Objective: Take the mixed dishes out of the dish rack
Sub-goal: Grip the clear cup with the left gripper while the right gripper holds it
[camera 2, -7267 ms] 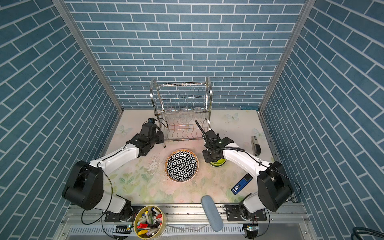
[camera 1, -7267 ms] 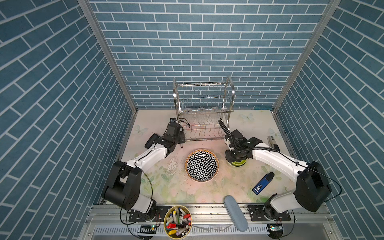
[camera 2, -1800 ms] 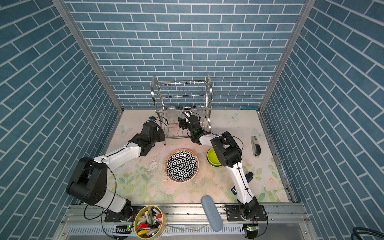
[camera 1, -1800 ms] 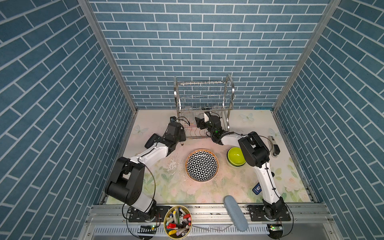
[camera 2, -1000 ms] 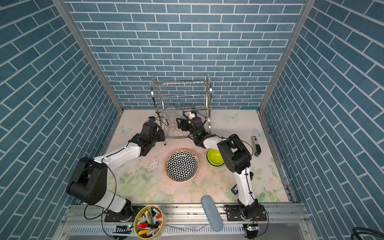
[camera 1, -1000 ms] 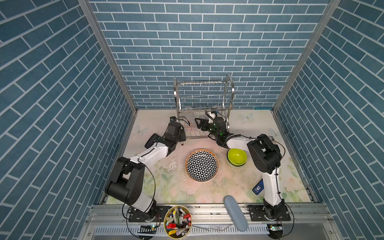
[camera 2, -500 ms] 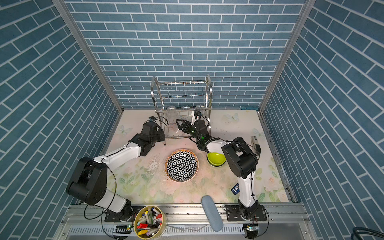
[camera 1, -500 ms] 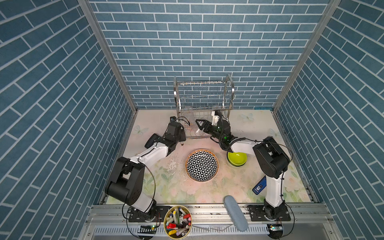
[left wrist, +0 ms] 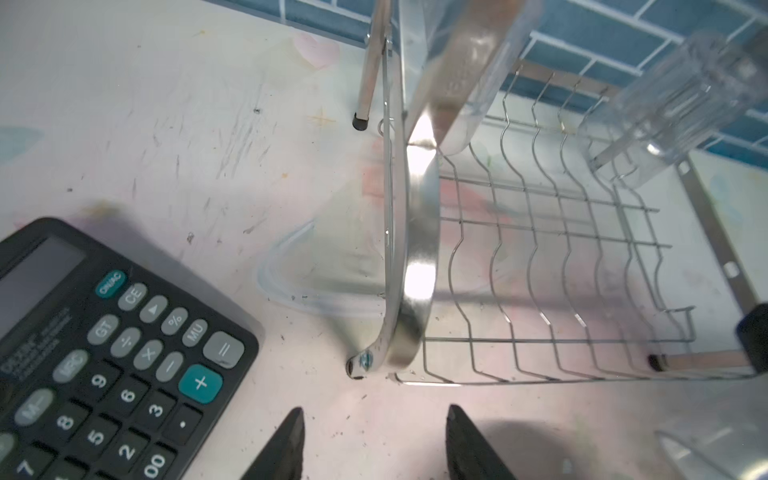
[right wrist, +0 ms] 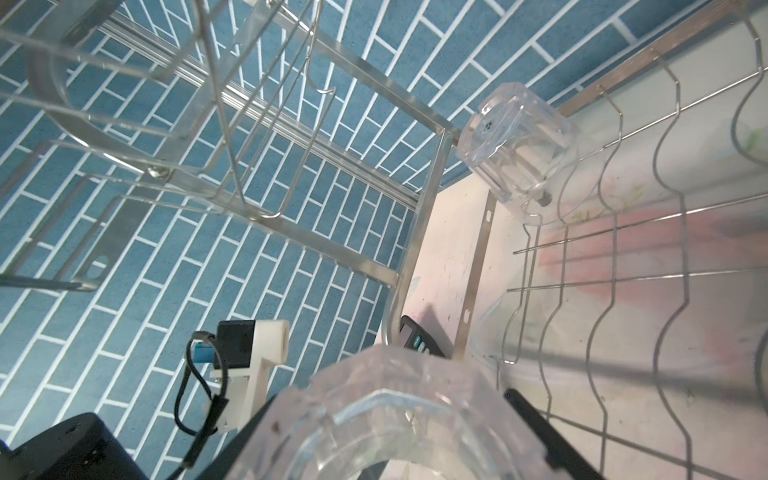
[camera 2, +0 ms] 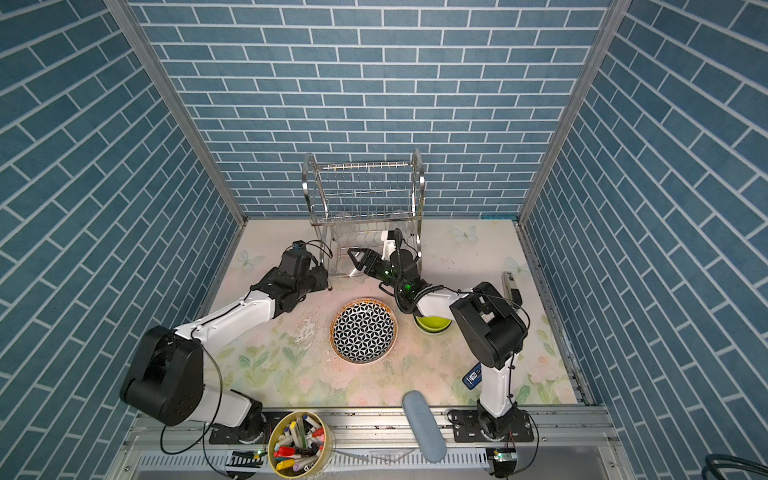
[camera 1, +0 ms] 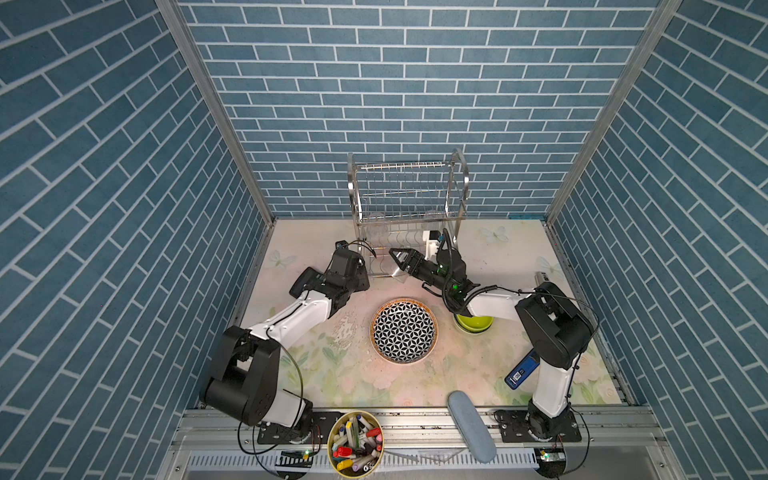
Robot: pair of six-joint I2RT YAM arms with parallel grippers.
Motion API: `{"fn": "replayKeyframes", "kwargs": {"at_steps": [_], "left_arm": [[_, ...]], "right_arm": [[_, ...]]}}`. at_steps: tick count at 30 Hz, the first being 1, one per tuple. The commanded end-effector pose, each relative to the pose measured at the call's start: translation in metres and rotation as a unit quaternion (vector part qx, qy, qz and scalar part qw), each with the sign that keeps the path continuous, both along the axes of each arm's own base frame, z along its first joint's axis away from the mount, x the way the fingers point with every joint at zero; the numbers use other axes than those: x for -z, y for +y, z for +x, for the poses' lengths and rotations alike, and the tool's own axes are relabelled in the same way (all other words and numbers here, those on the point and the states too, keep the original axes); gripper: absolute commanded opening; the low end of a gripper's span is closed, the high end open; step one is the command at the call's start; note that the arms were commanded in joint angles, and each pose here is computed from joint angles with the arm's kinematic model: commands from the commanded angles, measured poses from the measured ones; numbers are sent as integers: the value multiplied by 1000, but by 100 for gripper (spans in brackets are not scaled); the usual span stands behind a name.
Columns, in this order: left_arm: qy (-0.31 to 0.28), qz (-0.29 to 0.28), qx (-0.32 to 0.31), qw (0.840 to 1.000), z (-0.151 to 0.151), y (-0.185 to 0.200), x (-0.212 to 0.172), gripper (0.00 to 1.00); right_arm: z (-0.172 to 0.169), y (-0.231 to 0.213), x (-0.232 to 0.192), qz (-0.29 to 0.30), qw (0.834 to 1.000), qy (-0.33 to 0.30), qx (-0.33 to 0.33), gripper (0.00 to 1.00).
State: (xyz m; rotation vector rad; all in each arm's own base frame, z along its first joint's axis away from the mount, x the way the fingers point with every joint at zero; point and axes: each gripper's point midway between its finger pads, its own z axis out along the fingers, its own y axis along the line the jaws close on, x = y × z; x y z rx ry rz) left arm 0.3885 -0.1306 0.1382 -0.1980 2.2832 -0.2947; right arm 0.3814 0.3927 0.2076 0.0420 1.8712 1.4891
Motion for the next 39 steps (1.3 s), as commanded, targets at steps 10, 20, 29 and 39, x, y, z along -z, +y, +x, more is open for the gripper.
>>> {"fn": "replayKeyframes", "kwargs": {"at_steps": [10,20,29,39], "left_arm": [[-32,-95,10,995,-42,-6,-44,66],[-103,-260,136,951,-64,-72,-122,89],[-96,-321,161,928,-49,-102,-122,73],[-109,-346,198,910,-40,-139,-140,71]], "right_arm": [[-11,-21,-49,38,998,-49,17,0],[-9,-20,-71,79,996,-48,9,0],[-5,-21,-80,119,992,-32,0,0],[0,-15,-84,164,986,-9,-19,0]]}}
